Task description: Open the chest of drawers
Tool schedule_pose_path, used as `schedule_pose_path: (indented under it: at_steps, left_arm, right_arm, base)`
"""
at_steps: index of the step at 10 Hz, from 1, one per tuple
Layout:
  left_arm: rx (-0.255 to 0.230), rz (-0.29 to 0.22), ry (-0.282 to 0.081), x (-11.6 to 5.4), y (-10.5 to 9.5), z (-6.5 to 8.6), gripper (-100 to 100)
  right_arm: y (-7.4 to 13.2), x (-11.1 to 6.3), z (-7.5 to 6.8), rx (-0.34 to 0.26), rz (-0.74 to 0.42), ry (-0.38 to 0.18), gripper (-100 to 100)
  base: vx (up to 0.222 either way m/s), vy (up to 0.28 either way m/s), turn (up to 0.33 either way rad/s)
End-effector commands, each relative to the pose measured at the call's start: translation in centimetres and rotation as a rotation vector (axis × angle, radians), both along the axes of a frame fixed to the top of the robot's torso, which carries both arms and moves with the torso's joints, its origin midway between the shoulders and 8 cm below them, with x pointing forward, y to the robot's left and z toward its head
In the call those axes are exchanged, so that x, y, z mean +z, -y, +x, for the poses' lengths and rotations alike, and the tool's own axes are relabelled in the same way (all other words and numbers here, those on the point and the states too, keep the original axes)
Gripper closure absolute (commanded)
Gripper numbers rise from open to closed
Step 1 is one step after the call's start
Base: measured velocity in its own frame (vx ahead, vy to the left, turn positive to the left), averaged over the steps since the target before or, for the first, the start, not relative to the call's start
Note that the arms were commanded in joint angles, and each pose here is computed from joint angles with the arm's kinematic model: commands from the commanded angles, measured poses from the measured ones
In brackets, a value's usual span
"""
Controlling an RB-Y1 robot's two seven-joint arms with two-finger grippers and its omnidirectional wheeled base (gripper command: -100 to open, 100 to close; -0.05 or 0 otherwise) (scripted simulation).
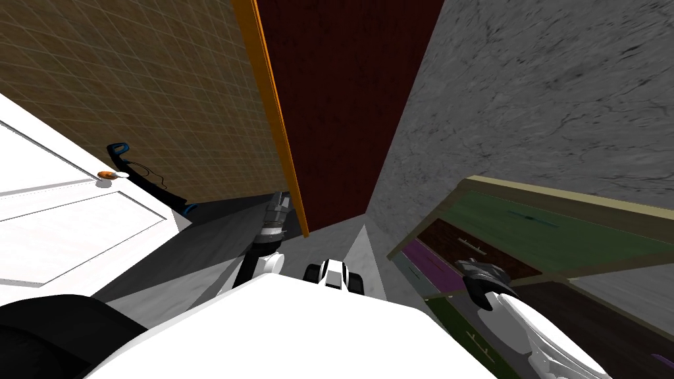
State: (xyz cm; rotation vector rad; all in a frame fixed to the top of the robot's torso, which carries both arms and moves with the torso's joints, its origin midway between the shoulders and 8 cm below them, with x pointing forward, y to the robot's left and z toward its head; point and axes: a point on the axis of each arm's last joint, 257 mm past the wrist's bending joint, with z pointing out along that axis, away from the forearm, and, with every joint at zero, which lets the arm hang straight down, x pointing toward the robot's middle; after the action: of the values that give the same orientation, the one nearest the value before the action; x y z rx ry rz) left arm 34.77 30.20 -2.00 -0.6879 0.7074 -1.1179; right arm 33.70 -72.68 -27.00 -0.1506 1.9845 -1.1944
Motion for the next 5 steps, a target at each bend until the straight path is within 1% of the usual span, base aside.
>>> schedule_pose_path:
  at_steps: [1, 3, 5]
  left_arm:
    - [0.0, 0.0, 0.0, 0.0, 0.0, 0.0, 0]
    - [0.0, 0.0, 0.0, 0.0, 0.0, 0.0, 0]
    - [0.0, 0.0, 0.0, 0.0, 0.0, 0.0, 0]
  right_arm:
    - [1.8, 1.2, -1.0, -0.013, -0.025, -0.018, -100]
    - [3.1, 2.1, -1.7, -0.022, -0.044, -0.031, -100]
    - [2.4, 1.3, -1.6, -0.024, -0.035, -0.027, -100]
  base:
    - [0.105, -0.085, -0.012]
    - [0.135, -0.098, -0.002]
    - [0.065, -0.064, 0.02]
